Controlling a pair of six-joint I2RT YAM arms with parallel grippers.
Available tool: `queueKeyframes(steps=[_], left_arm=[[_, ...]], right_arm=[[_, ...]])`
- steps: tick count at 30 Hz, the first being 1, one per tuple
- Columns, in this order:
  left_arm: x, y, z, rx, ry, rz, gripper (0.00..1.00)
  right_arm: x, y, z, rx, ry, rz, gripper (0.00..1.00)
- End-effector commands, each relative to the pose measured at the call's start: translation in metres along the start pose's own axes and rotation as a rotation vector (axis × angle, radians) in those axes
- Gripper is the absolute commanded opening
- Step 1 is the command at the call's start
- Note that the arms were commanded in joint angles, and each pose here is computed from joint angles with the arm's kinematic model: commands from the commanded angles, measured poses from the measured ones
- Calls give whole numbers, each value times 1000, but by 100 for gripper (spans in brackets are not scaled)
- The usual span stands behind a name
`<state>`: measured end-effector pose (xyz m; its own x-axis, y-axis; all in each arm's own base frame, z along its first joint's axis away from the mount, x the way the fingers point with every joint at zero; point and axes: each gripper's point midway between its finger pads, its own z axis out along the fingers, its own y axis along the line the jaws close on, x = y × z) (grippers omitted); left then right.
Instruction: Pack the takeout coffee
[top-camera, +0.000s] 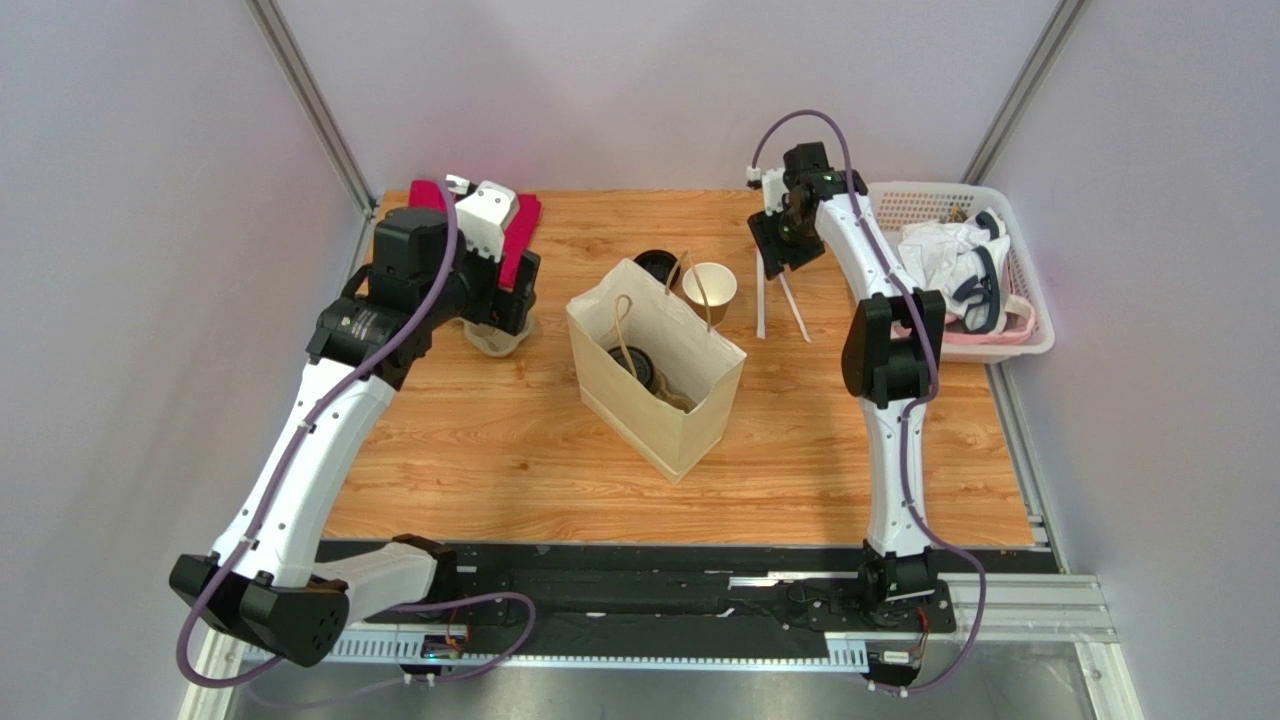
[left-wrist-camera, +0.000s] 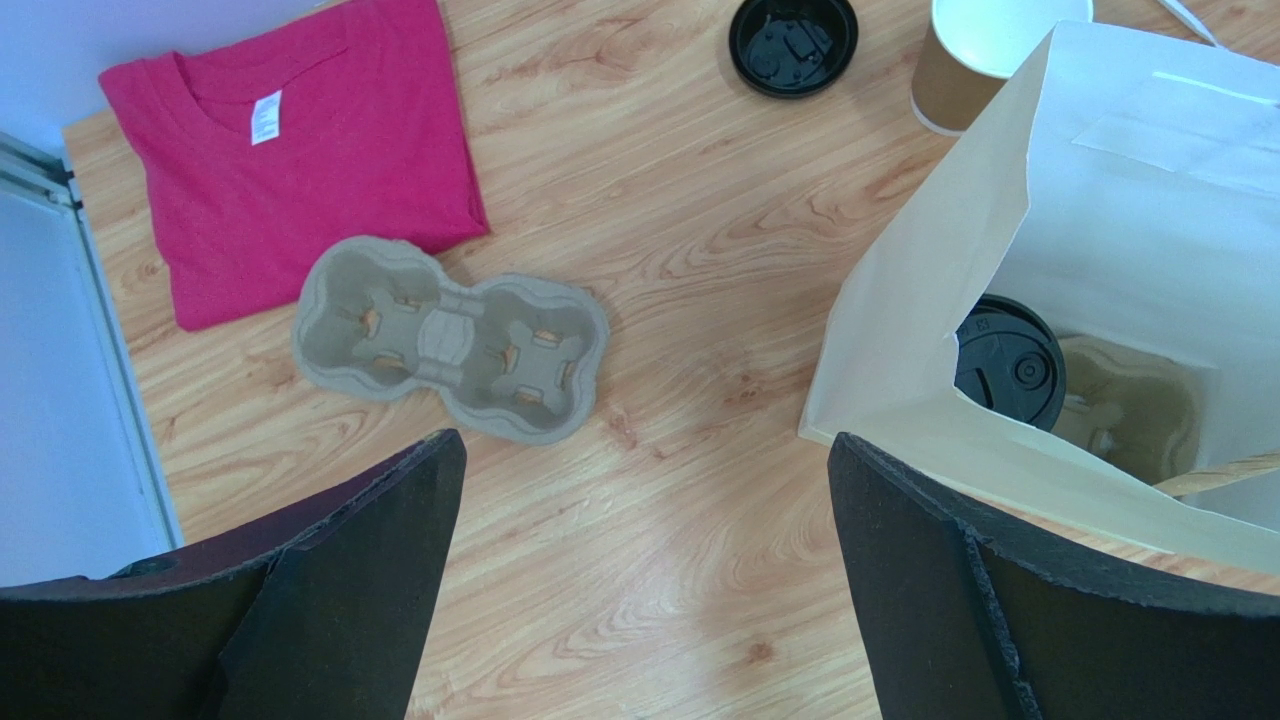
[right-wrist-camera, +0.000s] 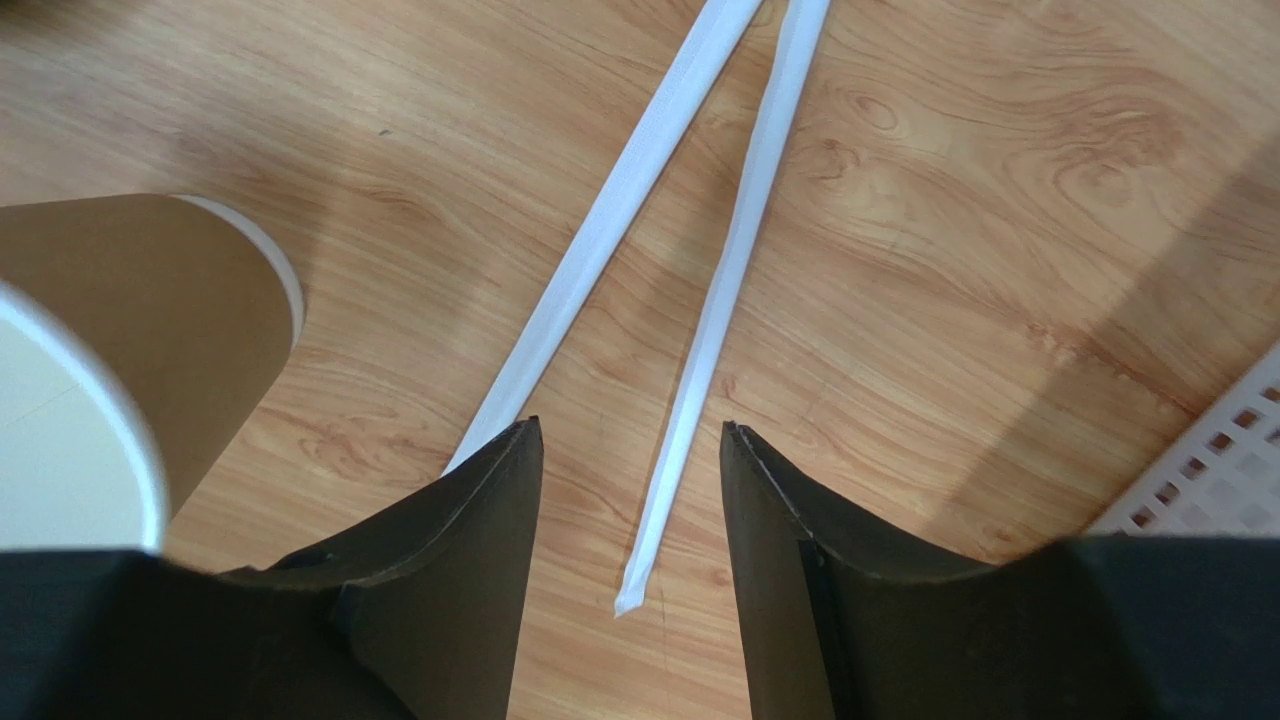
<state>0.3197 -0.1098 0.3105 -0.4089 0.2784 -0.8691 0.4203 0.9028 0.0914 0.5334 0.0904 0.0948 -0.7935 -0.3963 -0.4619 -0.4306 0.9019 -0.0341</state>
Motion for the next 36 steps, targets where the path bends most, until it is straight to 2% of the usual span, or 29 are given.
queueKeyframes(steps=[1,11,17,23,26,28,30,34,36], left_arm=[[-1,3,0,-2,1,24,99],[3,7,3,-17,13,40,99],[5,6,1,-11,21,58,99],[4,9,-4,-24,26,67,99],[4,11,-5,-31,29,65,99],[4,12,-6,-35,28,65,99],[5,12,-8,-37,27,69,99],[3,12,-6,-32,18,74,99],[-1,12,-3,-32,4,64,99]], right_arm=[[-12,-7,15,36,-32,-48,51],[-3,-20,46,84,-3,-85,50],[3,-27,64,97,3,-101,45],[17,-26,75,34,23,-3,34],[40,-20,80,-23,96,54,24],[49,-22,80,-32,123,69,11],[51,-24,71,-33,131,84,0],[19,-33,24,6,23,97,0],[-14,-38,-23,45,-102,94,0]])
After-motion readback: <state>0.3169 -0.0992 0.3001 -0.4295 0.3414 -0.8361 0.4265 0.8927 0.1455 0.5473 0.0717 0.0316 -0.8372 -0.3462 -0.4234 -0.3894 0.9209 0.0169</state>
